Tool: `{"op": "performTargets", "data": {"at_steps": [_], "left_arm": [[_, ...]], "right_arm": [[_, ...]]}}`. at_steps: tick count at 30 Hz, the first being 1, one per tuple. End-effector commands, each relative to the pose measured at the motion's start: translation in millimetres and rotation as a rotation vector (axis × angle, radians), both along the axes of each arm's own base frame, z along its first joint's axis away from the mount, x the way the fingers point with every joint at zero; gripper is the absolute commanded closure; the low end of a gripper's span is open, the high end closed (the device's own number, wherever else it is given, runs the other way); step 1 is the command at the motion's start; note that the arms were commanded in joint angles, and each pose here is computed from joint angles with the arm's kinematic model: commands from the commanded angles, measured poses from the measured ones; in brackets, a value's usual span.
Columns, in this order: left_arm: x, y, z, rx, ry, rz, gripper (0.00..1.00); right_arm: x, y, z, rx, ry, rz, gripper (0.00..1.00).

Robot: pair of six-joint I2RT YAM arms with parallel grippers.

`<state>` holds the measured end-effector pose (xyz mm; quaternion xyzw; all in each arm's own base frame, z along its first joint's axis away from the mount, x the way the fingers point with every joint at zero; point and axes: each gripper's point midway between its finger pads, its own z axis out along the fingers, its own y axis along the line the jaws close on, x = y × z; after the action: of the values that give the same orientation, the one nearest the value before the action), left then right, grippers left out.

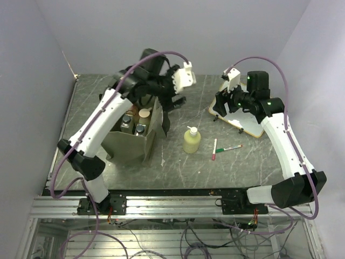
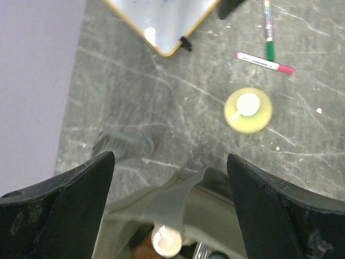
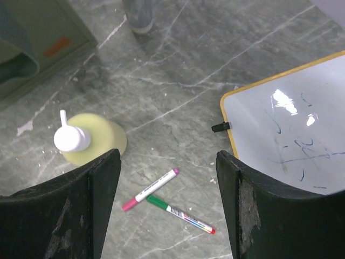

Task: Place the personal care products into the canvas bag
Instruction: Place the care product at the center of the board, then pick up the care product from the center of the board.

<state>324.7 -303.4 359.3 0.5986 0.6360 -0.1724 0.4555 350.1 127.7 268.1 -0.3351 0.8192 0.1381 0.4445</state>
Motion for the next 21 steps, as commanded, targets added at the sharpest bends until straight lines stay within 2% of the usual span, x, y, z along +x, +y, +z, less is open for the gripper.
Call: {"op": "performTargets", "data": {"at_steps": [1, 8, 16, 21], "left_arm": [[-22.3, -40.5, -31.6, 0.075, -0.005, -0.196, 0.04], [-39.3, -83.7, -88.6, 0.152, 0.081, -0.362, 0.05], [-38.3, -102.9, -151.8, 0.214, 0.191, -0.428, 0.06], [-40.4, -108.1, -172.1, 0.237, 0.226, -0.46, 0.12]], "right_arm": [[10.9, -12.1, 31.6, 0.128, -0.046, -0.101, 0.29], [13.6, -54.4, 34.1, 0.209, -0.031, -0.23, 0.29], [9.9, -78.9, 23.4, 0.26, -0.003, -0.309, 0.29], [7.9, -85.4, 18.2, 0.279, 0.014, -0.327, 0.29]]}}
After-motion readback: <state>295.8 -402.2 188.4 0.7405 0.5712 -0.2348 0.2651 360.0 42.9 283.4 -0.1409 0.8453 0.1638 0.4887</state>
